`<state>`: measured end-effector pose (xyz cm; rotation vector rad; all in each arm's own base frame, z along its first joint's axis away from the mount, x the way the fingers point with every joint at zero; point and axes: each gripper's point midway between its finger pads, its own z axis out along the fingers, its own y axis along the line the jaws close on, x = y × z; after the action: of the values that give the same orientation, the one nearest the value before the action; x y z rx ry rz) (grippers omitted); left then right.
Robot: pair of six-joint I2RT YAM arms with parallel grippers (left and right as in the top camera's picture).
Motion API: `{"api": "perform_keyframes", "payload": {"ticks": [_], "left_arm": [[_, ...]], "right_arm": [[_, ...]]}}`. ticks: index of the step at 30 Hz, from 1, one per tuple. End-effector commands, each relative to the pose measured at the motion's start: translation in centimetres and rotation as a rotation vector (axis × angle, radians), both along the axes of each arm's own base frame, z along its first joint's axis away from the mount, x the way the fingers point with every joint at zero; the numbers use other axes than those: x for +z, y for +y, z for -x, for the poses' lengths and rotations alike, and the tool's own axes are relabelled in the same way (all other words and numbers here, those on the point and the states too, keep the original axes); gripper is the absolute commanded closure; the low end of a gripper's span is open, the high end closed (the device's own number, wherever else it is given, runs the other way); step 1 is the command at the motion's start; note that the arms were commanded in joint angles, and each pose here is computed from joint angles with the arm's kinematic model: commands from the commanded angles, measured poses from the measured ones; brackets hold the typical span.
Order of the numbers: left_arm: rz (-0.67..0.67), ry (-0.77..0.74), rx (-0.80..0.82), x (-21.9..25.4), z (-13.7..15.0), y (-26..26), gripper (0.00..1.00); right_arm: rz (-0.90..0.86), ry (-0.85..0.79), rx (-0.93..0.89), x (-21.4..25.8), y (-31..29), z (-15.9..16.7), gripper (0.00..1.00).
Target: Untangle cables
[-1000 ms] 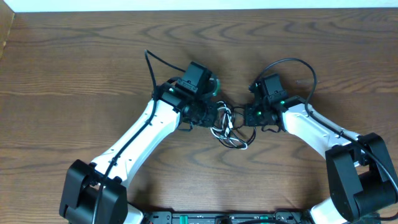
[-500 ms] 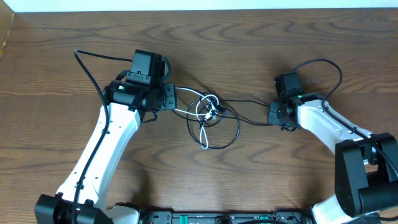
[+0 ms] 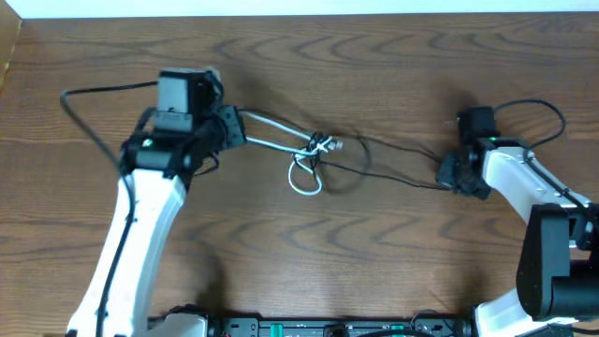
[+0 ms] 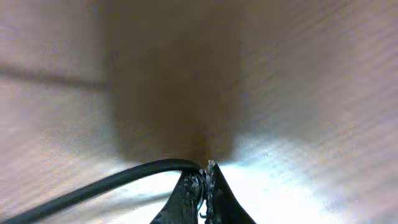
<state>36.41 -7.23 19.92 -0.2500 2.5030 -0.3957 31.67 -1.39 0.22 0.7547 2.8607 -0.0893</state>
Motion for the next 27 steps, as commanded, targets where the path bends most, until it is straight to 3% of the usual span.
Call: {"api": "perform_keyframes", "payload": {"ticks": [1, 4, 7, 11, 16, 18, 19, 22, 27], "left_arm": [[0.293, -0.060, -0.157, 4.4, 1.2, -4.9, 0.92], [0.327, -0.006, -0.264, 3.5, 2.4, -7.6, 0.92], [0.300, 0.053, -0.336, 1.7, 3.4, -9.4, 0.92], [0.282, 0.192, -0.410, -2.0, 4.7, -12.3, 0.92], [0.266, 0.268, -0.467, -4.2, 5.8, -14.5, 0.92], [0.248, 0.253, -0.511, -4.3, 6.1, -14.9, 0.38], [0.241, 0.245, -0.525, -4.3, 6.1, -14.9, 0.27], [0.102, 0.256, -0.445, -5.7, 5.5, -12.6, 0.26], [-0.039, 0.290, -0.368, -7.4, 5.6, -9.9, 0.26]], "right_arm": [[-0.220, -0.150, 0.202, 3.1, 3.7, -3.1, 0.99], [-0.382, -0.292, 0.344, 7.2, 7.6, -5.0, 0.99], [-0.420, -0.388, 0.429, 10.7, 9.2, -5.9, 0.99], [-0.372, -0.535, 0.514, 16.2, 10.0, -6.0, 0.99], [-0.159, -0.614, 0.434, 18.9, 6.5, -6.2, 0.99], [-0.023, -0.638, 0.364, 20.2, 3.9, -6.1, 0.85], [0.002, -0.643, 0.348, 20.5, 3.3, -6.0, 0.84], [-0.032, -0.630, 0.365, 20.3, 3.9, -5.5, 0.60], [-0.215, -0.608, 0.476, 19.7, 8.1, -4.7, 0.50]]}}
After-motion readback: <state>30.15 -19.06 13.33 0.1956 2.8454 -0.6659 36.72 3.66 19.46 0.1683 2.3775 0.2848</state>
